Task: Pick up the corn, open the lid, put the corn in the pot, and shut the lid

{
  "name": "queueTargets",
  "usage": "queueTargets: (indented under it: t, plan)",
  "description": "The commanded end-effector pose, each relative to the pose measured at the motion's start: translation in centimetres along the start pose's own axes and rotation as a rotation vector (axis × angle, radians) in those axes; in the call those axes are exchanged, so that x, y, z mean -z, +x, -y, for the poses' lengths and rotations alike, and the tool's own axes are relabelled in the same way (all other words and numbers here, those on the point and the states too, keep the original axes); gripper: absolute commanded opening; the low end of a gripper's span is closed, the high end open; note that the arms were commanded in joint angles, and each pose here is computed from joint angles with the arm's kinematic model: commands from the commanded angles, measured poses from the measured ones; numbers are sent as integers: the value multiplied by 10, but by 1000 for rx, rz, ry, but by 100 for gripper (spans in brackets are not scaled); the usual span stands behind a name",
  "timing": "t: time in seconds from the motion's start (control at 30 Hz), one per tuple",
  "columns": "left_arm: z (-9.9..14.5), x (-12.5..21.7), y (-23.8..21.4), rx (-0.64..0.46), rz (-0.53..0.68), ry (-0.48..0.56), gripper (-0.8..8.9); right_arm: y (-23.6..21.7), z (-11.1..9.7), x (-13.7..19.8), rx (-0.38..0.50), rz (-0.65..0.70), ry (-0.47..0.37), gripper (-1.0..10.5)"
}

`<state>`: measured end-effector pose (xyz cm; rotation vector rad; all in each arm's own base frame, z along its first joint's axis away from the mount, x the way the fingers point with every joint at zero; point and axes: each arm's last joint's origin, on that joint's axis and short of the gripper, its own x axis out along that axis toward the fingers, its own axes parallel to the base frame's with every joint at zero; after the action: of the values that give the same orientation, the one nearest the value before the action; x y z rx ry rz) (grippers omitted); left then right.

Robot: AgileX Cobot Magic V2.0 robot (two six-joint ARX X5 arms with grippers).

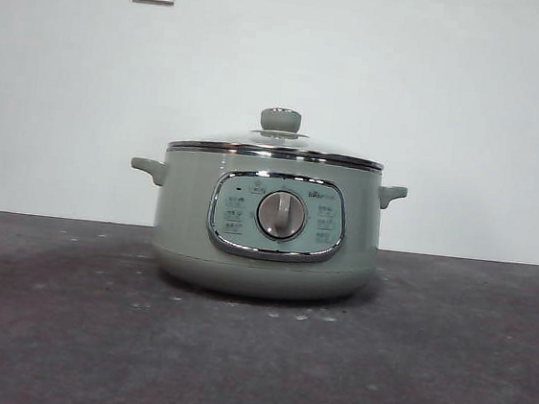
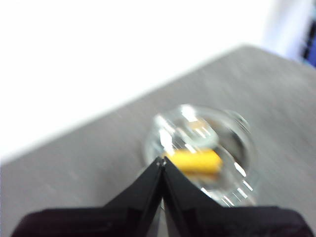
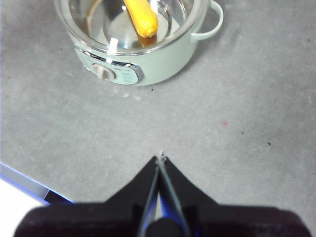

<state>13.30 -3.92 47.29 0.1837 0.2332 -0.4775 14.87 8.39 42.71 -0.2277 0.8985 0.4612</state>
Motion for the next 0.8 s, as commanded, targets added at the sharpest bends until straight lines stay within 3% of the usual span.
queueTargets:
  t: [0.03, 0.17, 0.3, 0.53, 0.8]
  plan:
    - [-3, 16, -10, -45, 120, 52, -4, 5, 0, 1, 1, -42, 7, 1]
    - [-2, 66, -9, -148, 209, 71, -4, 8, 0, -1, 9, -51, 6, 1]
    - [0, 129, 3, -251, 201, 81, -3, 10, 0, -1, 9, -56, 6, 1]
    - [13, 232, 22, -265, 116, 42, -4, 10, 0, -1, 9, -56, 6, 1]
    - [22, 293, 34, -274, 81, -26, -4, 10, 0, -1, 8, -56, 6, 1]
